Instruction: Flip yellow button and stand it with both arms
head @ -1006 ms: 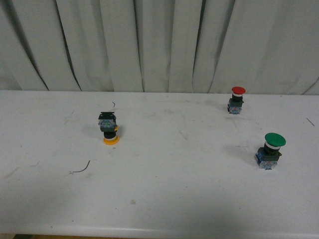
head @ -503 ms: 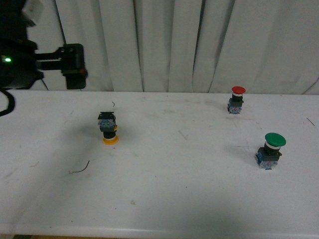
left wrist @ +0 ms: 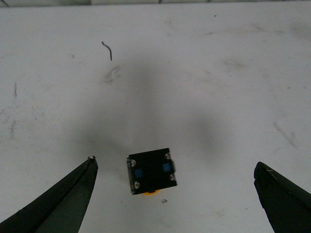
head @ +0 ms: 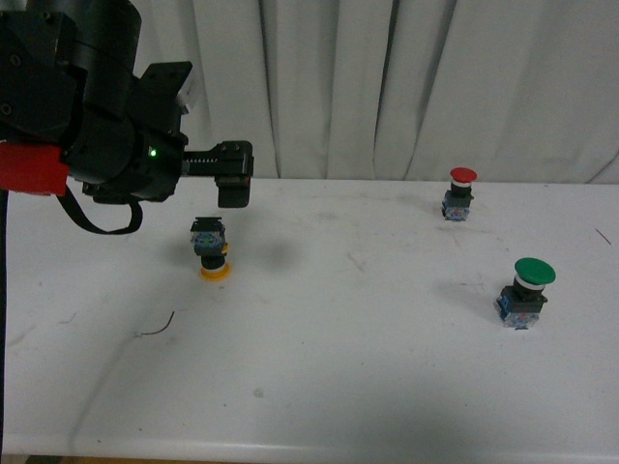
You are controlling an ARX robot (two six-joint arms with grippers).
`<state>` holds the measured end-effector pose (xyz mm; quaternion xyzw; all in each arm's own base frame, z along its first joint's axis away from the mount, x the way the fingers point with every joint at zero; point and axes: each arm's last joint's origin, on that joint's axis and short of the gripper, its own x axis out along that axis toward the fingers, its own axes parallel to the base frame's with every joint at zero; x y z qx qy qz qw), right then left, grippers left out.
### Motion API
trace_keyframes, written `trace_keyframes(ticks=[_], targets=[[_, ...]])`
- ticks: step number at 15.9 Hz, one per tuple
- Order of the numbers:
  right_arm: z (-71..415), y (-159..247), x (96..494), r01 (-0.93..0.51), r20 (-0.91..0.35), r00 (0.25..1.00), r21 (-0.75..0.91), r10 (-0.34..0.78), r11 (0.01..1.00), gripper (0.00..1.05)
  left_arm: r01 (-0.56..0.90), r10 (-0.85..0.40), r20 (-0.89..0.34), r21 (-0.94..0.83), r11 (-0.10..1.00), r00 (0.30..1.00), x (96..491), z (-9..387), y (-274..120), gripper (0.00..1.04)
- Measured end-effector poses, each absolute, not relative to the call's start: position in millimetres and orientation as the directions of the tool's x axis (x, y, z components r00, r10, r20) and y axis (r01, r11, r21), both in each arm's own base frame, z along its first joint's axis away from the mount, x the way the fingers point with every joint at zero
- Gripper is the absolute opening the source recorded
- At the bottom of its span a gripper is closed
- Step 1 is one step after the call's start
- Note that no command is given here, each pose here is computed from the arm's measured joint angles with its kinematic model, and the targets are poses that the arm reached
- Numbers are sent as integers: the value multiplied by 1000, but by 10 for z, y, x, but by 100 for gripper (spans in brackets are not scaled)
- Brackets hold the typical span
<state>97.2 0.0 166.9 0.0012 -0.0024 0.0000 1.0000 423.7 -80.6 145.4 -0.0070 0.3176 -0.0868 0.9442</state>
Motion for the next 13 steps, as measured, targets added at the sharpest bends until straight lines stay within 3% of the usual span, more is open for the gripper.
trace_keyframes(ticks=[6,13], targets=[[1669,0,972,0,5,1000,2,0,1000,98,86,-112,-652,-72,994,750,4368,1162,-670,98],[1669,0,972,0,5,1000,2,0,1000,98,98,-124,-668,-76,992,734,4436,962,-756,98]])
